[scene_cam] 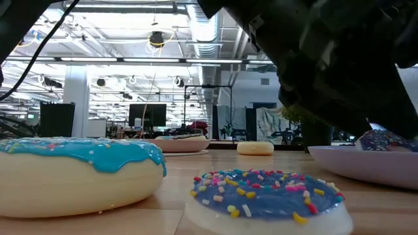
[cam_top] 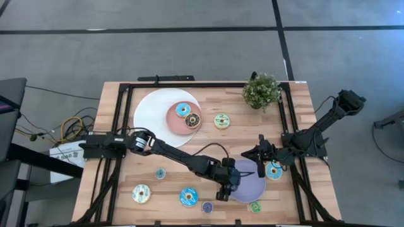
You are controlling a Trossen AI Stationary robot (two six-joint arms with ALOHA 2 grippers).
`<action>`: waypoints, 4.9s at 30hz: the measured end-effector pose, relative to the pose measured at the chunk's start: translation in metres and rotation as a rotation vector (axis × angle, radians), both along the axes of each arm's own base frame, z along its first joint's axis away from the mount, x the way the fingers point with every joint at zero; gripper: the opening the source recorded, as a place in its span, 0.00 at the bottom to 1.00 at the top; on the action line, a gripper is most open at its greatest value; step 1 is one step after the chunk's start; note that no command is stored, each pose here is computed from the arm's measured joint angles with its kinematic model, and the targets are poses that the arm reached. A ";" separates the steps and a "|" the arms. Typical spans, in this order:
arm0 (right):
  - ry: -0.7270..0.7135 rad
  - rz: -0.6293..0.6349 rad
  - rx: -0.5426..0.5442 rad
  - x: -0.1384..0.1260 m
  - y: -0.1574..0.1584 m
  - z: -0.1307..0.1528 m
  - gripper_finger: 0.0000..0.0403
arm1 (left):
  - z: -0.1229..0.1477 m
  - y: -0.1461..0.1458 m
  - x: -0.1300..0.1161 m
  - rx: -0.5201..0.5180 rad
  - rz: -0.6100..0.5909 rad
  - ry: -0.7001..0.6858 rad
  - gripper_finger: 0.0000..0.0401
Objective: Pick & Place donuts
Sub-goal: Put the large light green donut on the pink plate
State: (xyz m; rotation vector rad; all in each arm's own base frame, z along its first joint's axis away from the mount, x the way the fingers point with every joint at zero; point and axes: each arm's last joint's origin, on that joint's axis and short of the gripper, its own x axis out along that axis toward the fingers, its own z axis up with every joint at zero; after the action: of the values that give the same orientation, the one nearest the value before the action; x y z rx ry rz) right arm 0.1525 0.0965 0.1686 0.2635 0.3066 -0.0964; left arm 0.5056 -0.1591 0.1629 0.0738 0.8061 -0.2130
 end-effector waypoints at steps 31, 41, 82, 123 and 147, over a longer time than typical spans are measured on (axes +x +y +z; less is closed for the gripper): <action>-0.075 -0.048 0.046 0.007 -0.006 0.008 0.00 | 0.044 0.056 -0.271 0.001 0.472 -0.132 0.70; -0.038 -0.111 -0.105 0.086 -0.031 0.050 0.00 | 0.012 0.085 -0.335 -0.150 0.521 -0.363 0.70; 1.099 -0.330 0.125 0.223 -0.181 -0.025 0.63 | 0.010 0.092 -0.346 -0.127 0.512 -0.364 0.70; 0.605 -0.063 -0.002 0.359 -0.166 0.052 0.21 | 0.016 0.084 -0.360 -0.181 0.493 -0.367 0.70; 0.708 -0.020 -0.027 0.383 -0.171 0.006 0.23 | 0.011 0.085 -0.367 -0.139 0.550 -0.342 0.70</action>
State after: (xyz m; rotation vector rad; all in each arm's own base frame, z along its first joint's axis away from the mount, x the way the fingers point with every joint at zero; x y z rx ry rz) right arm 0.5353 -0.0745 0.1749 0.1978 1.0051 -0.2134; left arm 0.1384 -0.0744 0.1735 -0.2371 0.4448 0.2595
